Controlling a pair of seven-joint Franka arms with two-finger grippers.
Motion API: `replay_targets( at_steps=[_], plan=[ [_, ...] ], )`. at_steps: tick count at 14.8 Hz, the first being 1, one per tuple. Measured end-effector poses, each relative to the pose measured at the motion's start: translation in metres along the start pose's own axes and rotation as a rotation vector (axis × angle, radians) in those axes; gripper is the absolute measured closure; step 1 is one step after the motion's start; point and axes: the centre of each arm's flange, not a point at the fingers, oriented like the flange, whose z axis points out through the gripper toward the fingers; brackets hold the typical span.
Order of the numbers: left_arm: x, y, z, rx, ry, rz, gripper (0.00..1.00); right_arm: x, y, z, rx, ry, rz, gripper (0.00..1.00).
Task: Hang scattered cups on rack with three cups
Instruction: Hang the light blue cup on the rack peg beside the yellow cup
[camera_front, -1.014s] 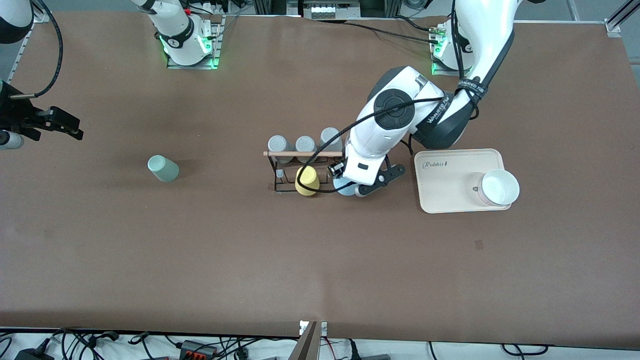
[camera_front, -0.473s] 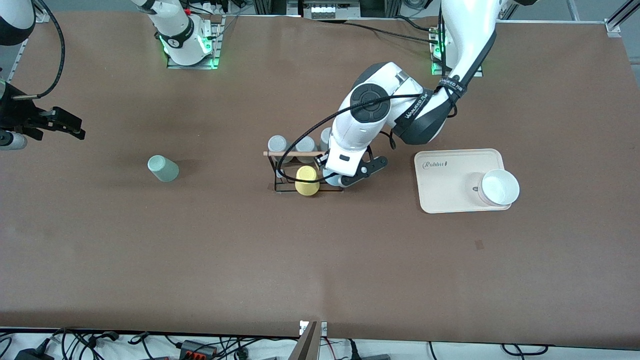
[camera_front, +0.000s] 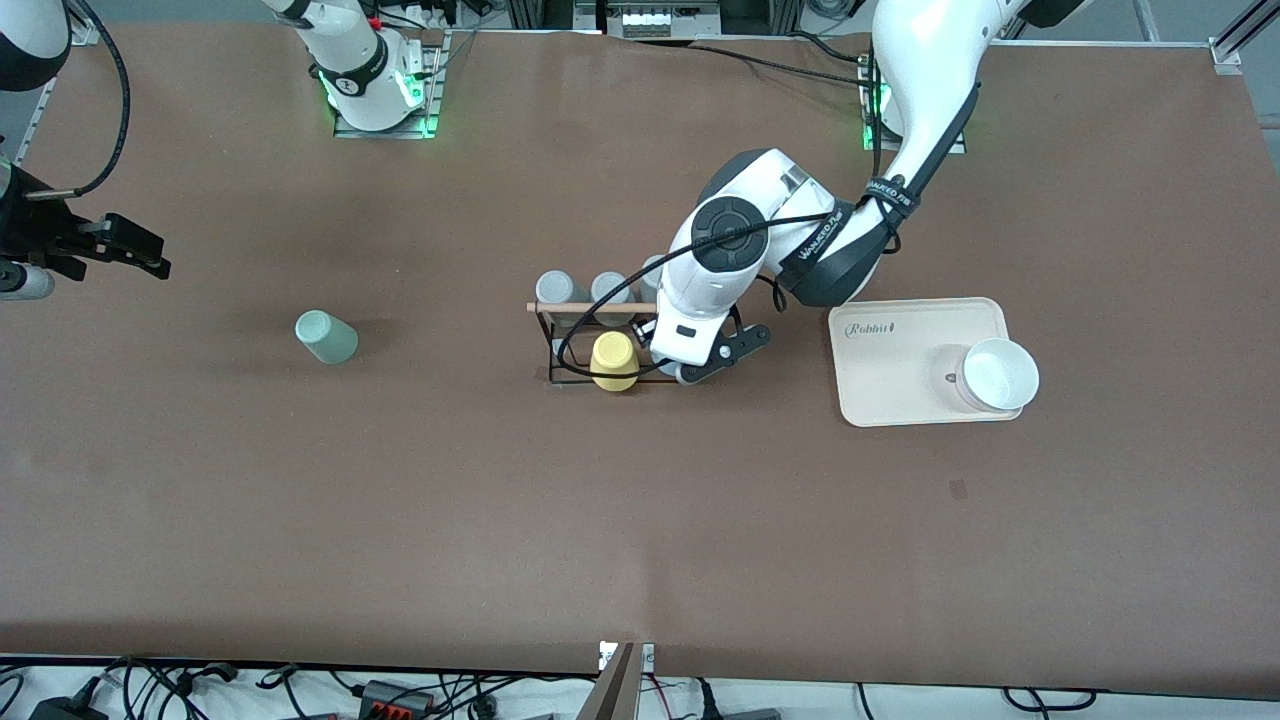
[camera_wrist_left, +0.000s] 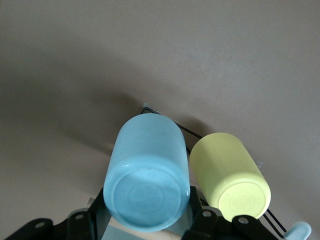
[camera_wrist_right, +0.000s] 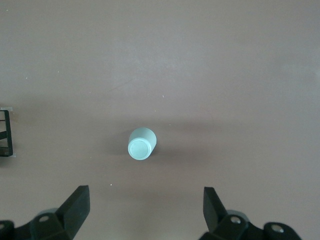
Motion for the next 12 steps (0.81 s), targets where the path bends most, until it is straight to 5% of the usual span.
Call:
replay_targets(
  at_steps=[12],
  plan=[
    [-0.005,0.012,0.03,0.005,-0.015,0.01,0.36,-0.001,0.01,0.002,0.001,-0.004,0.018,0.0]
  ],
)
